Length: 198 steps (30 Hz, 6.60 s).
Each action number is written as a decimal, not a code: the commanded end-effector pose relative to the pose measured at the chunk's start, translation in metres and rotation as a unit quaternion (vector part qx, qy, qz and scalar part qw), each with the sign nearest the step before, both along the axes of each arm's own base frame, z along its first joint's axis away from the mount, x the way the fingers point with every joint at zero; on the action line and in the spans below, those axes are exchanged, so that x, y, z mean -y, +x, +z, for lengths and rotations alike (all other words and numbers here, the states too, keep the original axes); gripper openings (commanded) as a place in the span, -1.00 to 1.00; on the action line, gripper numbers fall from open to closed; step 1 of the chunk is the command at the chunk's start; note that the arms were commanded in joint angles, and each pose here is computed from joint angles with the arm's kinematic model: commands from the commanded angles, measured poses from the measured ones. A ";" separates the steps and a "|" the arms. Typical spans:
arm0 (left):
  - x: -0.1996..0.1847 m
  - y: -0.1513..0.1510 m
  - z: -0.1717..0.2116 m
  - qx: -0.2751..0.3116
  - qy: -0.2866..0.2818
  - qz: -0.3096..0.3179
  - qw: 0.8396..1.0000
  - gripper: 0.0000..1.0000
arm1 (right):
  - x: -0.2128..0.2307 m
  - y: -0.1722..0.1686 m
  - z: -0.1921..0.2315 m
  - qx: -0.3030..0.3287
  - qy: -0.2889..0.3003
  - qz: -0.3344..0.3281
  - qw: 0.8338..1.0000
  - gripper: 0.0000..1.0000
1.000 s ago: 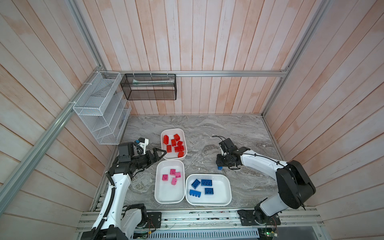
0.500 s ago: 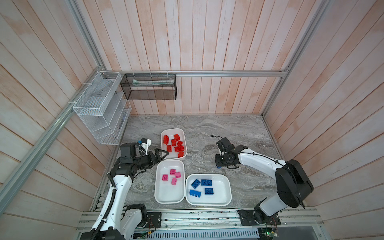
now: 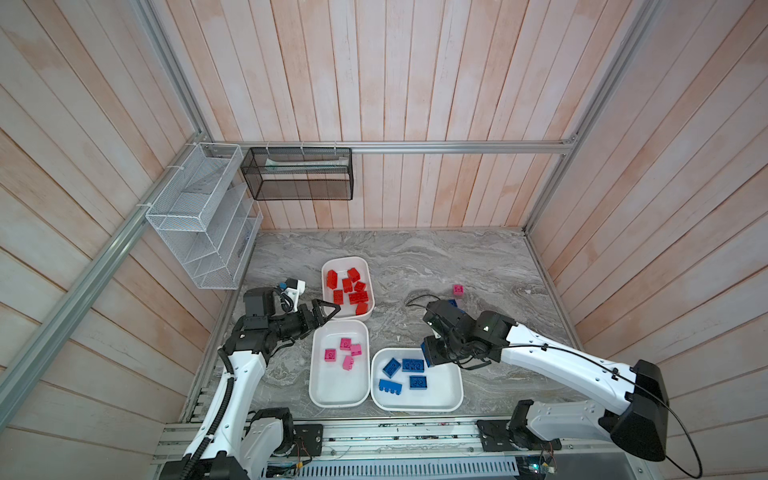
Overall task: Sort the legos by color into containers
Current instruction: 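Grasp a long blue brick and carry it into the nearest tub, then return the right gripper to the loose bricks and grasp a pink brick, then carry the pink brick over the middle tub and open the right gripper, then reach the right gripper back to the loose bricks and grasp a blue brick, then carry the blue brick into the nearest tub and release it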
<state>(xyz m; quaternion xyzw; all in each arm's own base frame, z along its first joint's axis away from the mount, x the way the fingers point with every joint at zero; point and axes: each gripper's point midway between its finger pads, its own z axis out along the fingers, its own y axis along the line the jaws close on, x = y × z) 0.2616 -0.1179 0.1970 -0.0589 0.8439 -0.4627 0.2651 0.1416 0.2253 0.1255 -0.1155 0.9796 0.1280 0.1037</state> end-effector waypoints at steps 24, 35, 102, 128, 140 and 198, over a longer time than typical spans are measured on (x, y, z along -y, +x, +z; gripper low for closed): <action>0.004 -0.001 -0.003 0.009 -0.005 -0.010 1.000 1.00 | 0.037 0.055 0.024 0.083 -0.030 -0.051 0.995 0.05; 0.004 -0.003 -0.002 0.010 -0.002 -0.010 1.000 1.00 | 0.069 0.126 -0.002 0.086 -0.035 -0.061 0.994 0.16; -0.018 -0.004 -0.001 0.009 0.049 0.028 0.998 0.99 | -0.199 -0.022 -0.020 0.076 0.083 0.345 0.932 -0.61; -0.009 -0.010 -0.003 0.006 0.019 0.009 1.000 1.00 | -0.006 0.111 0.032 0.171 -0.056 0.104 0.978 0.24; -0.007 -0.010 -0.004 0.005 0.012 0.007 1.000 1.00 | 0.099 0.169 -0.019 0.159 -0.136 0.073 0.975 0.35; -0.006 0.002 0.005 0.015 0.012 0.003 1.000 0.99 | 0.016 -0.033 -0.009 0.064 -0.061 0.515 0.853 -0.59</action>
